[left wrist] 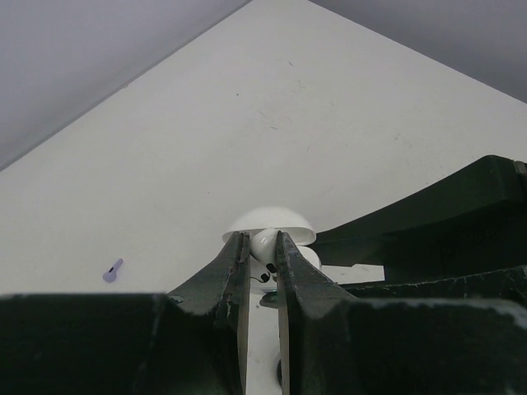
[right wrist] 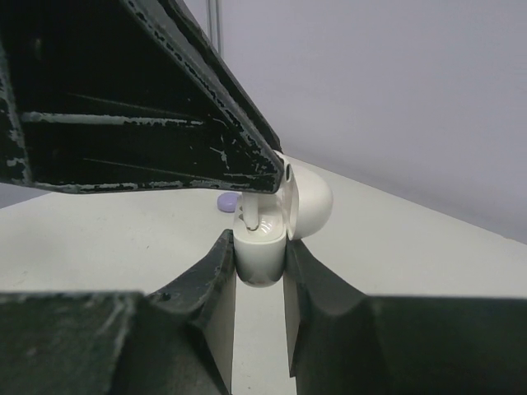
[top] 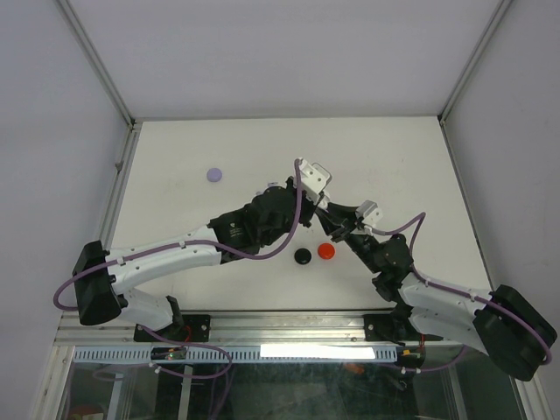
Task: Insert the wireless bluetooth earbuds into the charging case
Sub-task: Place the earbud in the charging case.
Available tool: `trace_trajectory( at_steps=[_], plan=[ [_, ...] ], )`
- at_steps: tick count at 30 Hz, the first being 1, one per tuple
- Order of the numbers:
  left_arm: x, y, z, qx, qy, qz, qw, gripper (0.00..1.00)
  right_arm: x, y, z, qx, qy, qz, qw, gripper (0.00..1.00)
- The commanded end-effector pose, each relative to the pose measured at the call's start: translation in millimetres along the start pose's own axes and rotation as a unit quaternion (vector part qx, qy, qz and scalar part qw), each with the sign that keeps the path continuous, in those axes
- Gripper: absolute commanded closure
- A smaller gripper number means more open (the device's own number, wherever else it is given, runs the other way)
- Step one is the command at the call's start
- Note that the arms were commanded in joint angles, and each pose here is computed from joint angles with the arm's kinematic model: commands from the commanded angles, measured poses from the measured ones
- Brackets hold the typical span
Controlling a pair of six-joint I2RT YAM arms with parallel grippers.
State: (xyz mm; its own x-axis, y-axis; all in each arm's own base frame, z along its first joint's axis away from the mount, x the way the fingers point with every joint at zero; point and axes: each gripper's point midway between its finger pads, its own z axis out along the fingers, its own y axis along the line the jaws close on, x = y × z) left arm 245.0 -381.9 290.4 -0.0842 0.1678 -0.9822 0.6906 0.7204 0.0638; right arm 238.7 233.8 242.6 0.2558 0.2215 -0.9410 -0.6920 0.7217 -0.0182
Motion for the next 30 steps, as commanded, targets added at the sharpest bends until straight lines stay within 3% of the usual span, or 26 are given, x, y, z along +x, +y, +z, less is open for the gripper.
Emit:
trace_trajectory(
  at_steps=[1, 10, 16, 30],
  plan=[
    [-9, 1, -2, -0.010, -0.020, 0.021, 1.000, 0.86, -41, -1, 10, 0.003, -0.064, 0.005, 0.998, 1.00],
    [-3, -10, -2, 0.004, -0.013, 0.044, 0.999, 0.85, -44, -1, 9, 0.002, -0.067, 0.007, 0.998, 1.00],
    [3, -17, 0, 0.009, -0.004, 0.045, 0.999, 0.79, -45, 1, 10, -0.003, -0.067, 0.008, 0.998, 1.00],
    [-24, -11, -11, -0.002, -0.022, 0.008, 1.000, 0.42, -43, 0, 8, -0.001, -0.062, 0.006, 0.998, 1.00]
  ],
)
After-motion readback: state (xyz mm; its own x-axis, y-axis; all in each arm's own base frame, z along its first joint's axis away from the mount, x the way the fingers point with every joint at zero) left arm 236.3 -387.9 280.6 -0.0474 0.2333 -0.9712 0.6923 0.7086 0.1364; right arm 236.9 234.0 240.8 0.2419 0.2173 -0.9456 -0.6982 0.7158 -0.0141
